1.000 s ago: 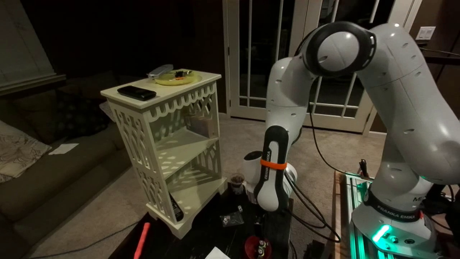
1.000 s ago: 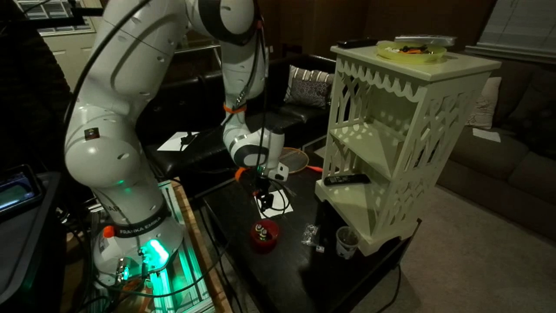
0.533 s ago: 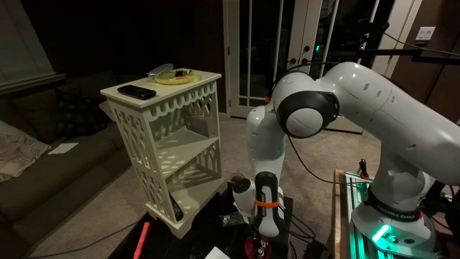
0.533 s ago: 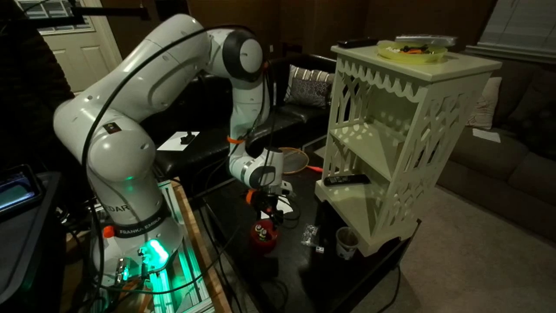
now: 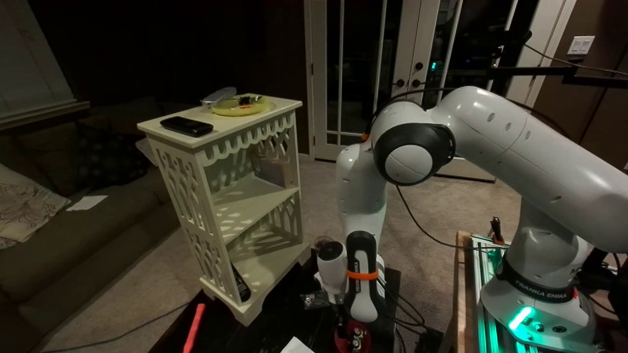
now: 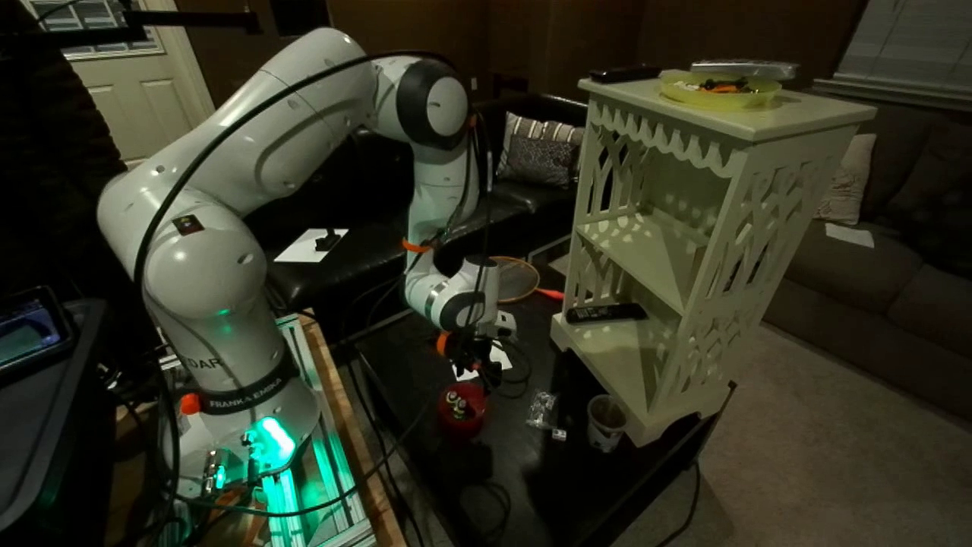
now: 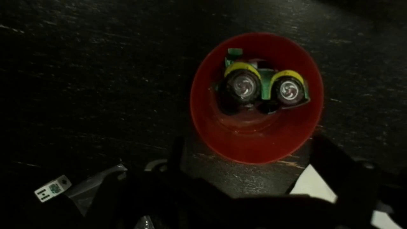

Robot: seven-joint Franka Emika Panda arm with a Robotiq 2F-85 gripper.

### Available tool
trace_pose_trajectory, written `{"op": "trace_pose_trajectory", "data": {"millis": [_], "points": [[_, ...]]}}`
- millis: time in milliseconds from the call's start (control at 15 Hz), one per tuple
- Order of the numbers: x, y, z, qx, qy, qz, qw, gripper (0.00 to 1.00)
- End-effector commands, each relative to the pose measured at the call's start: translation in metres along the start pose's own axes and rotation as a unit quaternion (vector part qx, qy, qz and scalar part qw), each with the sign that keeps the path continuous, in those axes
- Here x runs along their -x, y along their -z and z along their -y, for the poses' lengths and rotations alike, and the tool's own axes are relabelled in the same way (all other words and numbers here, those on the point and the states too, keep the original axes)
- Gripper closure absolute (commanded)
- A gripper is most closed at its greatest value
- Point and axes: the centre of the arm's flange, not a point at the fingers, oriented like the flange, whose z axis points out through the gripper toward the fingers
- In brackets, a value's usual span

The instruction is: Put the red bowl in the middle shelf

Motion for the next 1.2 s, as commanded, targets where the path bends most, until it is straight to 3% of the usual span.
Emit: {"op": "trace_pose_trajectory", "data": {"millis": [0, 333, 667, 1000, 1067, 1133], "points": [[-0.026, -0.030, -0.005, -0.022, 0.021, -0.015, 0.9994, 0.00], [-0.045, -0.039, -0.026, -0.019, 0.037, -0.009, 0.9991, 0.00], [-0.041, -0.054, -0.037, -0.020, 0.080, 0.069, 0.9942, 0.00], [-0.035, -0.068, -0.035, -0.025, 0.101, 0.076, 0.9917, 0.01], [-0.035, -0.072, -0.034, -0.025, 0.104, 0.079, 0.9912, 0.03], [-0.035, -0.077, -0.034, -0.024, 0.105, 0.082, 0.9908, 0.14]]}}
